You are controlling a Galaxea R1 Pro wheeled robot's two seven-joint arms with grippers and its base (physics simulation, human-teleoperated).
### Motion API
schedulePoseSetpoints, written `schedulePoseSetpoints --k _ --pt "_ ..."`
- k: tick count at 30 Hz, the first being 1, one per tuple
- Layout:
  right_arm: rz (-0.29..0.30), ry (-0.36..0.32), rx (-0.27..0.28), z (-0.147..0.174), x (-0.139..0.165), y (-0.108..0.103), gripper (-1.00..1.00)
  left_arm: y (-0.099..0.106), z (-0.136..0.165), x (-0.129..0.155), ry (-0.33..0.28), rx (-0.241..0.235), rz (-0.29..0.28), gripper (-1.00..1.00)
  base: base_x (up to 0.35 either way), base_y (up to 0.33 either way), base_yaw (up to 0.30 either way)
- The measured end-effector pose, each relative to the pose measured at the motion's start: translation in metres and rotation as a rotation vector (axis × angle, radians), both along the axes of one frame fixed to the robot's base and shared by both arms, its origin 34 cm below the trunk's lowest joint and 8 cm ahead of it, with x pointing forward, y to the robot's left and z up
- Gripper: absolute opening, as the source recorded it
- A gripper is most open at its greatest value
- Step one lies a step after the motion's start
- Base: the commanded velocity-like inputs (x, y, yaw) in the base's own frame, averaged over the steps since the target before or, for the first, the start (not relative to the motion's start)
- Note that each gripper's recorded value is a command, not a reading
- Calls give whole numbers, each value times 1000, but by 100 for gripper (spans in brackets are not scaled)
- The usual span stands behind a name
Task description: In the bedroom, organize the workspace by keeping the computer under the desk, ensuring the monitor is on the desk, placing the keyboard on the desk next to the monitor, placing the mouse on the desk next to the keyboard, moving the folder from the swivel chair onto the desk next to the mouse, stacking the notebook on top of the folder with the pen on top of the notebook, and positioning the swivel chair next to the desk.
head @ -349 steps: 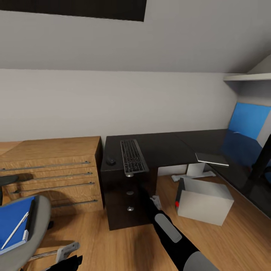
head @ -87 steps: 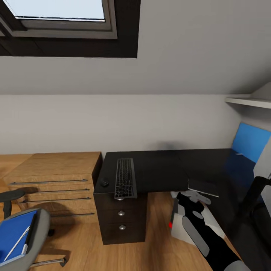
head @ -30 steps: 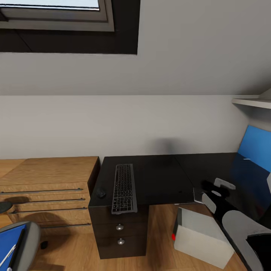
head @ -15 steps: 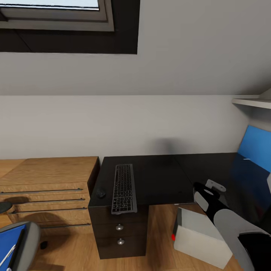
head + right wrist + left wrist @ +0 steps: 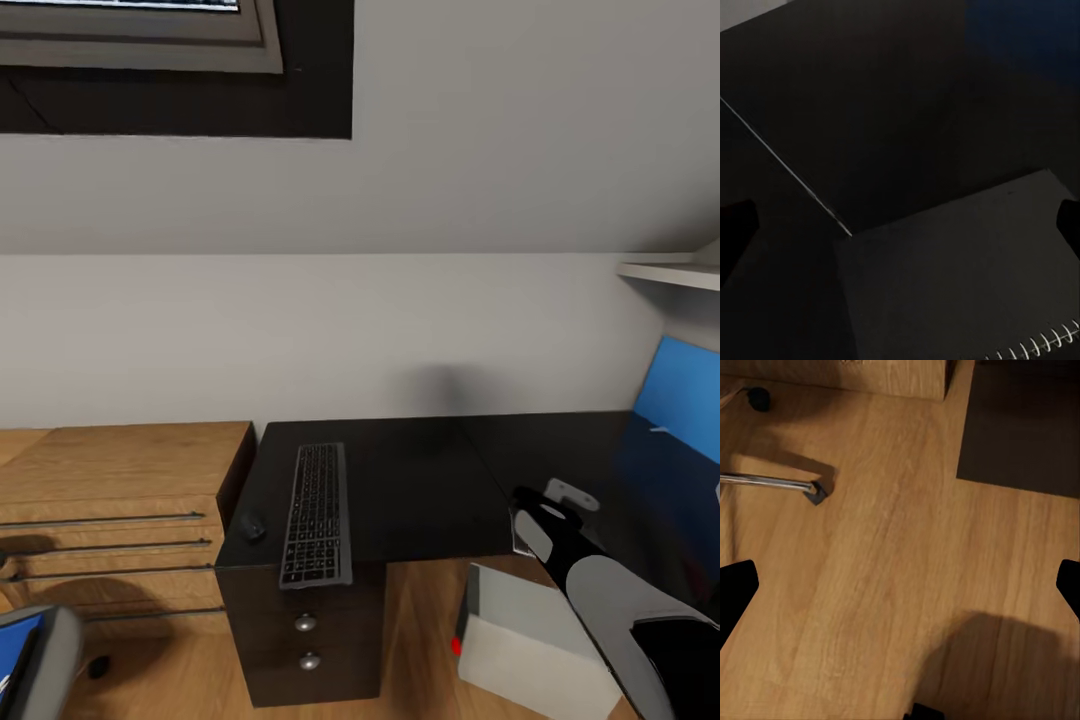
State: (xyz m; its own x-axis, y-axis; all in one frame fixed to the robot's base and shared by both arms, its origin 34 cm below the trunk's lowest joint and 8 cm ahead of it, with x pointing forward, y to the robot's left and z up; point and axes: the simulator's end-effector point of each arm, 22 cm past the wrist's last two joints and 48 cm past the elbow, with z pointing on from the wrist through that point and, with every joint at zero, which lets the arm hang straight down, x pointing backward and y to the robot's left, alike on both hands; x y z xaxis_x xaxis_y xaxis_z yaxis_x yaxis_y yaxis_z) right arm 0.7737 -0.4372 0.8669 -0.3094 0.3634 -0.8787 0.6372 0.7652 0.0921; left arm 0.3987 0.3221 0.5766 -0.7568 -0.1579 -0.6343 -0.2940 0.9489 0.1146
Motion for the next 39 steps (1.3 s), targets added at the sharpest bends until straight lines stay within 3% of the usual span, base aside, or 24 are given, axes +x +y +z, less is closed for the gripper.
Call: schedulePoseSetpoints --k 3,5,9,19,25,32,36,37,38,39 --pt "0 -1 -1 0 0 0 100 0 0 -1 3 1 -1 100 283 -69 0" --pt "2 -2 -5 1 0 0 100 10 -10 -22 49 14 7 100 314 -75 0" --pt "2 -3 -5 1 0 0 100 19 -18 -42 73 34 12 100 301 -56 0" --pt "-2 -3 -7 0 0 -2 100 35 -12 -64 -13 83 20 100 205 -12 0" --pt "0 1 -7 0 0 -1 100 31 -10 -62 -49 71 2 100 35 -1 0" --pt "-13 14 -12 -6 -6 -10 100 31 -10 -63 -49 70 3 100 1 0 0" --pt "-33 36 -25 -11 -15 -27 100 31 -10 -63 -49 70 4 100 0 0 0" --pt "-92 54 -29 -13 -31 -69 100 31 -10 -63 -50 69 5 100 0 0 0" --pt "-113 56 -39 -11 -37 -85 100 31 -10 -63 -51 69 5 100 0 0 0" --pt "-126 64 -25 -16 -41 -88 100 31 -9 -63 -50 70 6 100 0 0 0"
